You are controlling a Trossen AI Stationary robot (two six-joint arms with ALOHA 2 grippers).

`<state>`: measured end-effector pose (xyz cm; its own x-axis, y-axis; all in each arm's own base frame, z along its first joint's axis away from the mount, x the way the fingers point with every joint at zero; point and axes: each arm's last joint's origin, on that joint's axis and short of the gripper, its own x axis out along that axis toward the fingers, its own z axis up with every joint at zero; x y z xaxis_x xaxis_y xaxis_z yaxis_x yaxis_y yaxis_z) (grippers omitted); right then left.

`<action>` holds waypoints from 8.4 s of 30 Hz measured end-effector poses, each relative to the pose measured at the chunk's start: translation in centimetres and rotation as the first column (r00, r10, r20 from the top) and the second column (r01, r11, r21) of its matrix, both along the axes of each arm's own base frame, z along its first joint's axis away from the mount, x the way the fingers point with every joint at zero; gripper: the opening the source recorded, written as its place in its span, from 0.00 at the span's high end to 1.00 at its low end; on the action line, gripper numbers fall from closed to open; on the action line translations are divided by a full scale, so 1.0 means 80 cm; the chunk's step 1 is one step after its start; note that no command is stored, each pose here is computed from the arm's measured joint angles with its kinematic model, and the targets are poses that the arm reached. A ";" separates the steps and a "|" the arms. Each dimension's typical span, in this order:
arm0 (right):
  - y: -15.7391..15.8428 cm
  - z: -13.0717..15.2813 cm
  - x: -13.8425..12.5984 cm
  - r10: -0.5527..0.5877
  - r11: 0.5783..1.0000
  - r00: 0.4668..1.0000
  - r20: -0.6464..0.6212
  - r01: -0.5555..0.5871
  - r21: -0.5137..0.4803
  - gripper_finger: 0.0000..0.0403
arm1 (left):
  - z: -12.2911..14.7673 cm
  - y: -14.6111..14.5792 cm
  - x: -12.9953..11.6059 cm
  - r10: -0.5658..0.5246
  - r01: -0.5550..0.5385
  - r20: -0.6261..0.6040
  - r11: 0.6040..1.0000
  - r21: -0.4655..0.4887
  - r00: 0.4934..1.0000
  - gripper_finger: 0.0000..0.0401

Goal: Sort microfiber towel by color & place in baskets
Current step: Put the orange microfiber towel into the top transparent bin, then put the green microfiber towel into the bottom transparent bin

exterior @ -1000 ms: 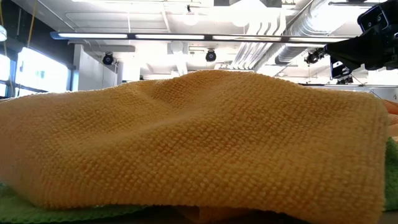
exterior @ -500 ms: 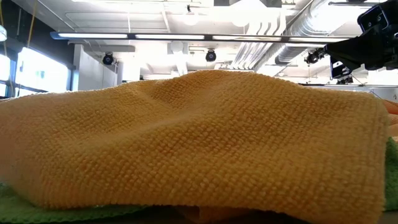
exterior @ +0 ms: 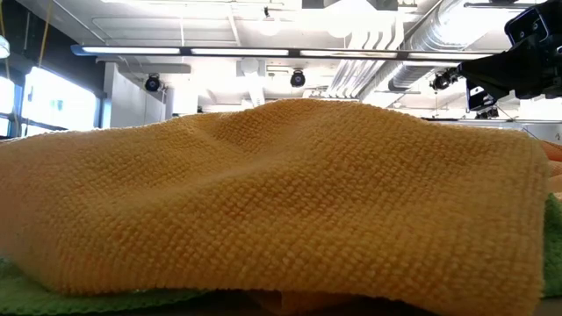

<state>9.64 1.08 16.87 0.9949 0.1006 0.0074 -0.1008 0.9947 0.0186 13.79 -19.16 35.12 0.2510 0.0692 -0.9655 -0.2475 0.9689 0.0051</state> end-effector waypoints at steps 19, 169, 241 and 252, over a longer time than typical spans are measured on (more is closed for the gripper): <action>0.000 0.000 0.000 0.001 0.999 1.000 -0.004 0.000 0.036 1.00 | 0.013 0.118 0.105 0.091 -0.101 0.141 0.993 0.068 0.986 1.00; -0.041 0.327 -0.020 -0.968 0.185 0.150 -0.202 0.968 -0.170 1.00 | -0.049 0.255 -0.005 -0.117 -0.010 0.484 0.968 0.252 0.867 1.00; -0.247 0.115 0.038 -0.382 0.272 -0.014 -0.924 0.954 -0.127 0.73 | -0.039 0.255 0.004 -0.094 -0.055 0.581 0.971 0.234 0.808 1.00; -0.242 0.167 0.035 -0.378 0.321 -0.019 -0.926 0.935 -0.151 0.64 | -0.039 0.257 0.003 -0.083 -0.084 0.579 0.963 0.256 0.811 1.00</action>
